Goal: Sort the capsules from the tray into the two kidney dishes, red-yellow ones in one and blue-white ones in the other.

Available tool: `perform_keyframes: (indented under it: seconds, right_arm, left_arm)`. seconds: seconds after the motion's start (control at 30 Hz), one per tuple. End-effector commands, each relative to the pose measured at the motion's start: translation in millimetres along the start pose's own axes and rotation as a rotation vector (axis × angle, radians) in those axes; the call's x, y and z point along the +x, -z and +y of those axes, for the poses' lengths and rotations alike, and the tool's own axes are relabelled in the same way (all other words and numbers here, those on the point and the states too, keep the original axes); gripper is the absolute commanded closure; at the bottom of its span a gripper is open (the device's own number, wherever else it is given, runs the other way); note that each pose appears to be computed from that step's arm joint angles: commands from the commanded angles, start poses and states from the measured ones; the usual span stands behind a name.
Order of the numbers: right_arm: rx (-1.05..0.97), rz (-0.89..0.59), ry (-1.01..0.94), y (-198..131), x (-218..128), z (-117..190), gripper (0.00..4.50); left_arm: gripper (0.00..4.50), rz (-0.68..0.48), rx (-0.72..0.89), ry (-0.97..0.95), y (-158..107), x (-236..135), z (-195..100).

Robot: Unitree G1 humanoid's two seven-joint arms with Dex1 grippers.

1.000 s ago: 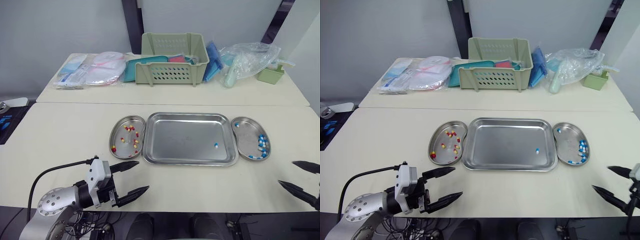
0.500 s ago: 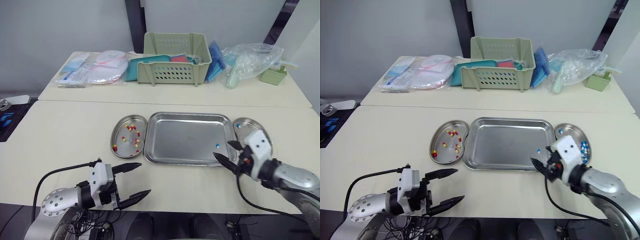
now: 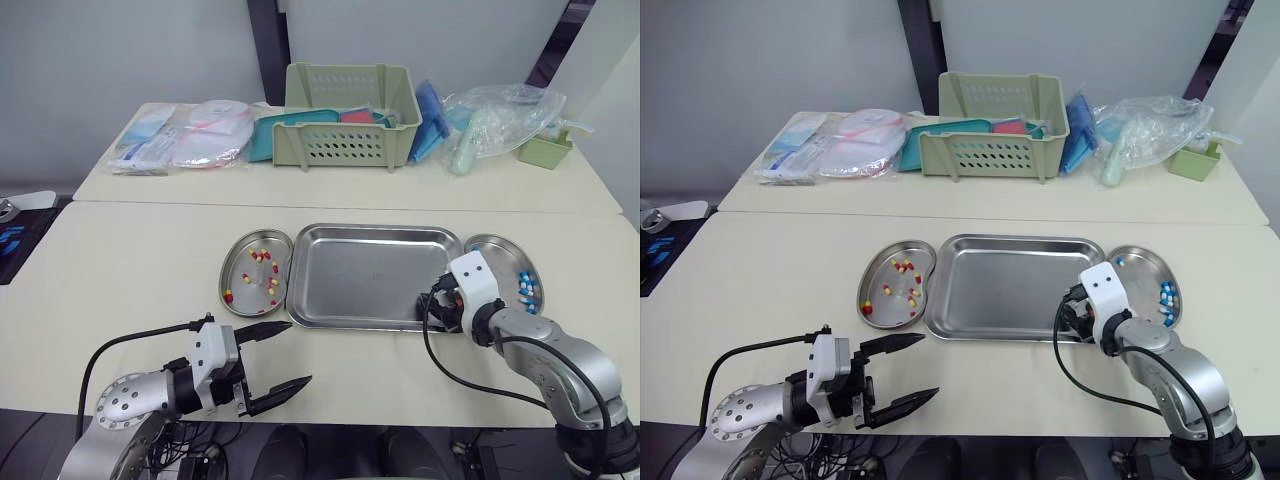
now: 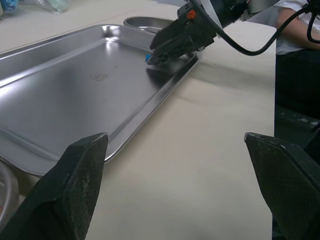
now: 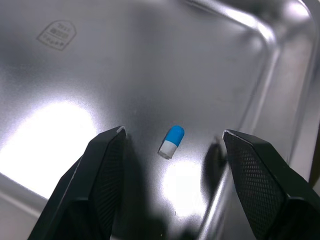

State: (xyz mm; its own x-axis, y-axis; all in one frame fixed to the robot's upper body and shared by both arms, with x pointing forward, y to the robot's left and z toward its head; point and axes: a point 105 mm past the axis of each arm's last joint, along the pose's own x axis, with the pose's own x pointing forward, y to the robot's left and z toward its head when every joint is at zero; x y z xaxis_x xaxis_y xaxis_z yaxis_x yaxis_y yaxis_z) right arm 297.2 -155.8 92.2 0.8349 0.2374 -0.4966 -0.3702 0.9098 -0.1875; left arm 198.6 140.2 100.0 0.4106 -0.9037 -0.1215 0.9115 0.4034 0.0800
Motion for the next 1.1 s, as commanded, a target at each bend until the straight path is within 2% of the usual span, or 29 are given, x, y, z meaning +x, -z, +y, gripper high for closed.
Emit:
perform_keyframes:
  seconds: [0.03, 0.3, 0.33, 0.4, 0.57, 0.8, 1.1]
  right_arm:
    - [-0.014, -0.006, 0.019, -4.0, -0.3, -1.6, 1.26]
    - [-0.018, 0.027, 0.006, 3.8, -1.2, 1.0, 1.26]
    - [-0.021, 0.029, 0.004, 4.4, -0.8, 1.5, 1.53]
    - [-0.025, 0.034, -0.001, 5.8, -0.2, 3.0, 1.77]
    - [-0.021, 0.055, -0.015, 11.6, 2.5, 8.0, 3.00]
    - [-0.045, 0.026, -0.041, 3.0, 2.4, 11.7, 4.42]
    - [-0.052, -0.035, -0.083, -12.6, -4.3, 10.2, 4.49]
  left_arm:
    - [0.00, -0.025, 0.031, 0.014, -10.7, 5.6, -4.5]
    - [0.00, -0.024, 0.028, 0.006, -14.4, 7.2, -4.3]
    - [0.00, -0.023, 0.028, 0.005, -14.7, 7.4, -4.1]
    - [0.00, -0.023, 0.027, 0.004, -15.2, 7.7, -4.0]
    - [0.00, -0.019, 0.025, 0.001, -16.8, 9.2, -2.1]
    - [0.00, -0.016, 0.024, -0.005, -17.0, 9.1, -0.2]
    - [0.00, -0.018, 0.029, -0.009, -16.9, 8.1, 1.8]
